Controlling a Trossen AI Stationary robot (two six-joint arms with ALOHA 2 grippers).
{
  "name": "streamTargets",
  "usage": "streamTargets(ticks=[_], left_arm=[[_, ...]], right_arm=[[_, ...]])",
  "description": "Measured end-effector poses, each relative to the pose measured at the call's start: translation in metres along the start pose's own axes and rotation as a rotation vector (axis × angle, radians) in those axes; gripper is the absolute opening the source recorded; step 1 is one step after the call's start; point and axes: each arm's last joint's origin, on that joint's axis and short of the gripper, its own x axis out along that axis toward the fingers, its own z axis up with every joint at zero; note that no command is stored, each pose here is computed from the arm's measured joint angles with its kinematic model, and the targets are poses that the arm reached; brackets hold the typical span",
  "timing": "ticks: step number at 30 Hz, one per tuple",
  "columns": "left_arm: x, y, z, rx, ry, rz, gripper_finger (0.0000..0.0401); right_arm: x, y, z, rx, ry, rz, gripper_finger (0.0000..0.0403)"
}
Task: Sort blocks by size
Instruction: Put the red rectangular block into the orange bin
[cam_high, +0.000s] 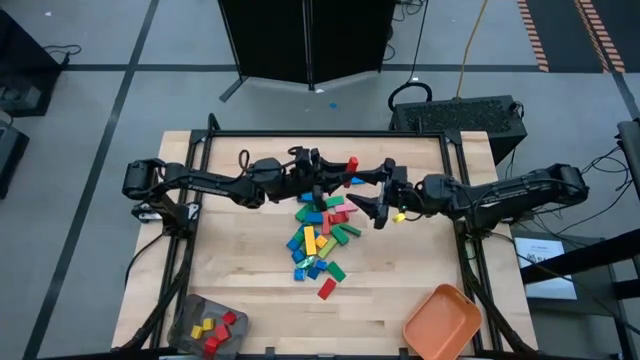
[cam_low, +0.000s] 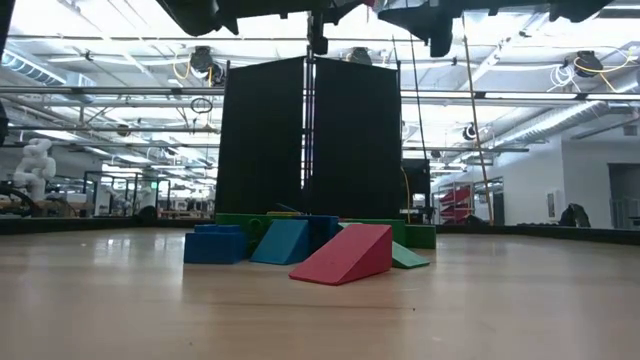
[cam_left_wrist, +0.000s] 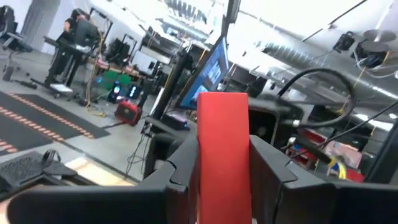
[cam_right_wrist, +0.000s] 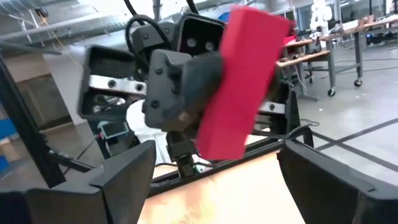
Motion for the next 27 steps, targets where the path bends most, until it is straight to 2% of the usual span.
streamTargets(ticks=[18,27], left_arm=[[0.000,-0.003,-0.002,0.006,0.021,-0.037,0.0089],[0.000,-0.002,-0.003,0.008,0.031,-0.035,0.0089]], right_arm=[[0.005,-0.016,0.006,0.030,-0.017,0.010,0.0327],[0.013,-0.018,-0.002,0.051,-0.004,0.022,0.0286]])
